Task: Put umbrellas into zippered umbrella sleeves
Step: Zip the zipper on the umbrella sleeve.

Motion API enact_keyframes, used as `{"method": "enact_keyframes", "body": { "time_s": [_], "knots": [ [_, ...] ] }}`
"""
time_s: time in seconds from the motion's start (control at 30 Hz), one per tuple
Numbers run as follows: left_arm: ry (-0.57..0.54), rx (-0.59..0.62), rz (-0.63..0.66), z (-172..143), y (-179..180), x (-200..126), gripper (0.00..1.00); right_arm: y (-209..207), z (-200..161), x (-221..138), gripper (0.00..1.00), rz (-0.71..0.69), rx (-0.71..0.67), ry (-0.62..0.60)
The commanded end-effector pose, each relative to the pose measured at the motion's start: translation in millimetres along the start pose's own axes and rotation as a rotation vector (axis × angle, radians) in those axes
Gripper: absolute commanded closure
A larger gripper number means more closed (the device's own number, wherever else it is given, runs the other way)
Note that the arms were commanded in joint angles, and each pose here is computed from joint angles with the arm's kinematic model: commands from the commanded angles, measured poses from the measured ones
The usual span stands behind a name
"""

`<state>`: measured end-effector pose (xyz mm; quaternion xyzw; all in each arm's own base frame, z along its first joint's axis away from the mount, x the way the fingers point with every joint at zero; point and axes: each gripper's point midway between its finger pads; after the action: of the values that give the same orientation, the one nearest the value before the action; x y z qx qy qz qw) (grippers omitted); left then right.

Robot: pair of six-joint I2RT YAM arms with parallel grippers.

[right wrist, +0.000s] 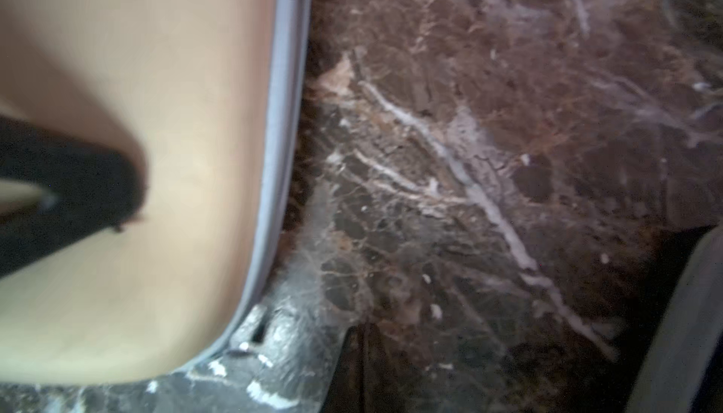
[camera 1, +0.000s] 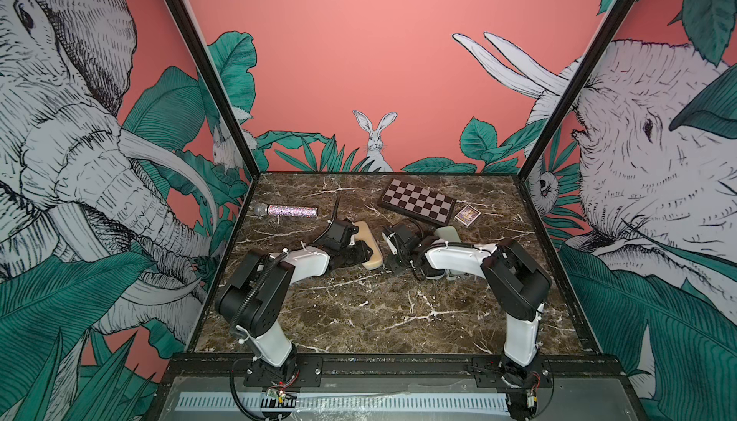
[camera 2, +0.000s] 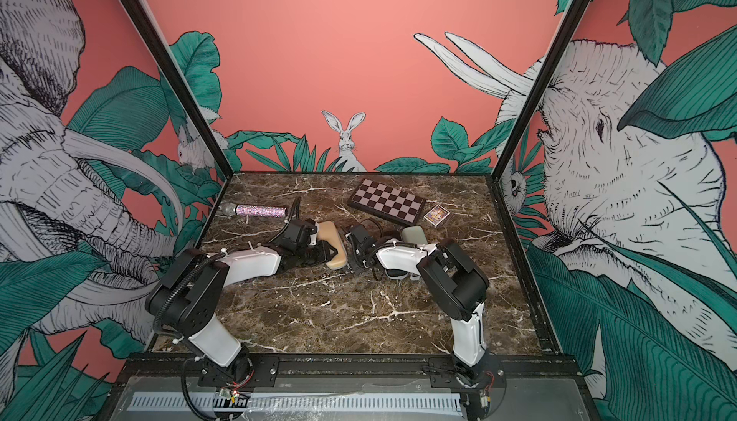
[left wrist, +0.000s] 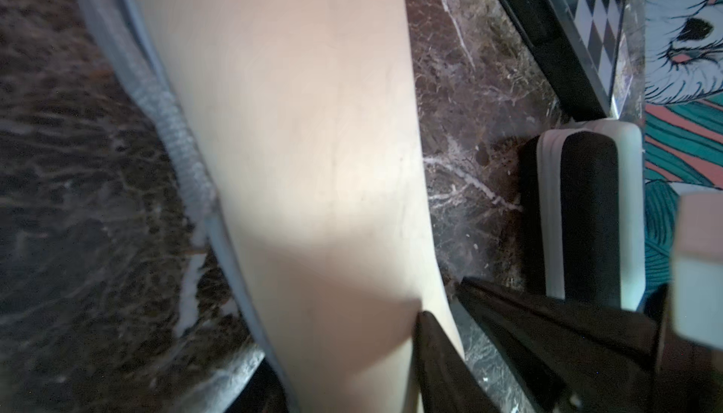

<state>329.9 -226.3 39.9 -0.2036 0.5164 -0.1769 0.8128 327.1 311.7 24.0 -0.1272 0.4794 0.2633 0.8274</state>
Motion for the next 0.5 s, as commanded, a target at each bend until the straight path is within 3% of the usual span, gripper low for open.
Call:
{"method": "enact_keyframes", "body": {
  "time_s": [0.0,0.1,0.27,0.33,0.4,0.47],
  "knots": [
    [0.252,0.074,0.169,-53.3,42.9,-0.3,0.46,20.4,-18.1,-8.8,1.0,0.091,0.002,0.012],
    [0.286,0.136,0.134,-43.7,29.0,0.8,0.37,40.0,-30.2,-17.3,1.0,0.154,-0.004,0.022],
    [0.284,0.191,0.12,-30.7,18.6,0.1,0.36,46.9,-34.0,-35.2,1.0,0.221,-0.039,-0.032],
    [0.302,0.194,0.128,-33.7,22.2,2.8,0.37,51.1,-31.3,-43.9,0.76,0.267,-0.143,-0.098],
    [0.315,0.192,0.133,-38.0,25.8,6.6,0.37,51.5,-29.2,-46.5,0.64,0.271,-0.215,-0.128],
    [0.318,0.184,0.134,-39.7,28.2,8.9,0.37,50.7,-27.8,-42.7,0.59,0.272,-0.238,-0.128]
  ]
}}
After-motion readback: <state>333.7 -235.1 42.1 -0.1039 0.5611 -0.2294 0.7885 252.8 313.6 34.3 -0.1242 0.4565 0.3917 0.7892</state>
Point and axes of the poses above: each gripper's point midway between its finger pads, its own x axis out along the fingers, its own y axis along the line the jaws close on, z = x × y
